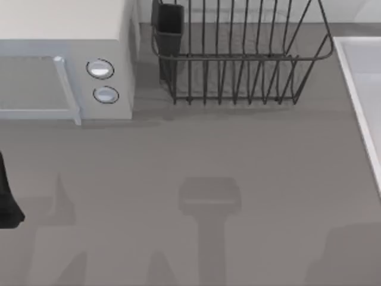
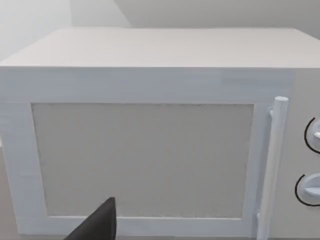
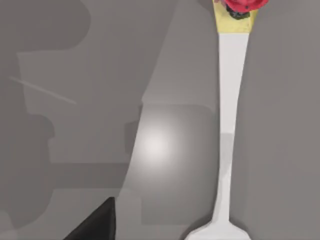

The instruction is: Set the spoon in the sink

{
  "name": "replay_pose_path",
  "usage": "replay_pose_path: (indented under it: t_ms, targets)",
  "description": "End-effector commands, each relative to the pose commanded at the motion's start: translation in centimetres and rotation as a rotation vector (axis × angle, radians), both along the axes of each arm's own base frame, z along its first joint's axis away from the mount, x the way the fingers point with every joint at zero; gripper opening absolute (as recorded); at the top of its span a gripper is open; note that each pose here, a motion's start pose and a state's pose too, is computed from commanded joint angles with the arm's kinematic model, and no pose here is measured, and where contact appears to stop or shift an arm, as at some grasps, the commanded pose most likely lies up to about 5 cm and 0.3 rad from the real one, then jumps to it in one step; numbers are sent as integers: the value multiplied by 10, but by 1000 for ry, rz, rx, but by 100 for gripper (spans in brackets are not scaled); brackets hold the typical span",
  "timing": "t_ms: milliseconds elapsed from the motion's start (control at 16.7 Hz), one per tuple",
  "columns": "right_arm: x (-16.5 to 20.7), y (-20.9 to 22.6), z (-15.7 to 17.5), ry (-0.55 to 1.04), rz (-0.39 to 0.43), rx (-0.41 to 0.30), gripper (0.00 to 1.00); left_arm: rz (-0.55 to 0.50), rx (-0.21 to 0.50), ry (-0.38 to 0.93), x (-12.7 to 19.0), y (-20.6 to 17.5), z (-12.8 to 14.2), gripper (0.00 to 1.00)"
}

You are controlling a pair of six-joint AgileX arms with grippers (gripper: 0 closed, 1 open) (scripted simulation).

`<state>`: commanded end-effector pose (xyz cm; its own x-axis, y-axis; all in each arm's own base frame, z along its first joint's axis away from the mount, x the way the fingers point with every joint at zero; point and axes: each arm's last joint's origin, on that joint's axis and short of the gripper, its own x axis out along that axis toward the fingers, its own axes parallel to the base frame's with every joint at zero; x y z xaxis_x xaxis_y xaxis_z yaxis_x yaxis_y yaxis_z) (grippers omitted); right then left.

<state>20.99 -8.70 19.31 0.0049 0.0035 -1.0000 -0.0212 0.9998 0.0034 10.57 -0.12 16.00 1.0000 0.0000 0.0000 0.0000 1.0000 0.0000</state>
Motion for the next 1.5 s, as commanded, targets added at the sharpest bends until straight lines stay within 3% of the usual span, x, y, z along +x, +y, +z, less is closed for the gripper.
replay_pose_path:
  t_ms: [300, 840, 1140, 1500]
  targets:
    - [1, 0, -10, 3, 1, 1, 100, 0, 0, 0, 0, 0, 0, 100]
    - [2, 0, -96, -3, 0, -1, 100, 0, 0, 0, 0, 0, 0, 100]
    - [0, 0, -100, 0, 0, 0, 100, 0, 0, 0, 0, 0, 0, 100]
    - [0, 0, -100, 0, 0, 0, 55, 0, 0, 0, 0, 0, 0, 100]
